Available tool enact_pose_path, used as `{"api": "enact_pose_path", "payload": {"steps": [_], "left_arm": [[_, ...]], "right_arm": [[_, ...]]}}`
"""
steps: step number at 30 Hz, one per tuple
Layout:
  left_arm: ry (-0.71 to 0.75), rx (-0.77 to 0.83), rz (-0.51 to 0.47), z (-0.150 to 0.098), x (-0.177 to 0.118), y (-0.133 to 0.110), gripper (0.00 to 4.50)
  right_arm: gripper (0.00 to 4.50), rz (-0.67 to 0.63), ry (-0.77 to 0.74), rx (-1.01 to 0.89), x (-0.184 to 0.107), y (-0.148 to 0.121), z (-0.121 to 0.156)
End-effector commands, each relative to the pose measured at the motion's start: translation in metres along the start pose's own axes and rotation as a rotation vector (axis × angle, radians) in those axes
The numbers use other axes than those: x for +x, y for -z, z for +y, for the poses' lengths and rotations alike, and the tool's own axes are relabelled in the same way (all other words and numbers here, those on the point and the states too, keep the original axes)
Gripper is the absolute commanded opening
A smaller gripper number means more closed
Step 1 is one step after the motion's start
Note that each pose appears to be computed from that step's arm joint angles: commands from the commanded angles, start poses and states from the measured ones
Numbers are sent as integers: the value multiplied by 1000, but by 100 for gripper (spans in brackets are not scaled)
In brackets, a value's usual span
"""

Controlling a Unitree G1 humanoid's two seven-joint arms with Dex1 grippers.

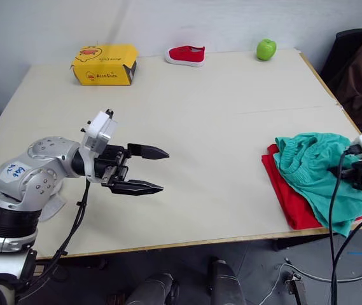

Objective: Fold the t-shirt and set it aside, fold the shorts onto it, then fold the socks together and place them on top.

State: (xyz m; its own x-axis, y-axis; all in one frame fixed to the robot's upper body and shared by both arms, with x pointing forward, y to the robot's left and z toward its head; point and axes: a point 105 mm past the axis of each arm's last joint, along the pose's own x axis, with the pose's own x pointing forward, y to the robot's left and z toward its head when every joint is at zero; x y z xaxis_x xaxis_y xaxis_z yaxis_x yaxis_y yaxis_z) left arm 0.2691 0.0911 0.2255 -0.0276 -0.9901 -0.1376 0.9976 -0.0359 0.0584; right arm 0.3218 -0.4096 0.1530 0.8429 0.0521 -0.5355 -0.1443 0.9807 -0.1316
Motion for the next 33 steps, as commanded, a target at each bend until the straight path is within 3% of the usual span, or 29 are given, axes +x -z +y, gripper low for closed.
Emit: {"api": "enact_pose_path", "payload": {"steps": [1,5,8,12,15,22,28,33], "left_arm": [[19,37,-4,-4,0,-6,450],[12,31,-4,-4,-2,-4,450],[1,22,1,-3,-5,-1,450],[-8,17,16,-3,-7,4,450],[-30,28,34,0,-8,7,450],[-91,33,47,0,-15,7,450],[-138,17,64,-4,-24,10,450],[-273,-2,116,-2,-44,24,450]], "right_arm": [[223,-144,153,28,-26,-21,-29],[356,-255,222,-46,-54,-35,-41],[447,-404,183,-68,-74,-61,-31],[447,-539,-51,-114,-86,-88,19],[447,-598,-253,-170,-79,-102,78],[447,-653,-532,-190,-62,-107,176],[447,-640,-682,-151,-59,-101,213],[447,-652,-842,-122,-68,-103,237]]}}
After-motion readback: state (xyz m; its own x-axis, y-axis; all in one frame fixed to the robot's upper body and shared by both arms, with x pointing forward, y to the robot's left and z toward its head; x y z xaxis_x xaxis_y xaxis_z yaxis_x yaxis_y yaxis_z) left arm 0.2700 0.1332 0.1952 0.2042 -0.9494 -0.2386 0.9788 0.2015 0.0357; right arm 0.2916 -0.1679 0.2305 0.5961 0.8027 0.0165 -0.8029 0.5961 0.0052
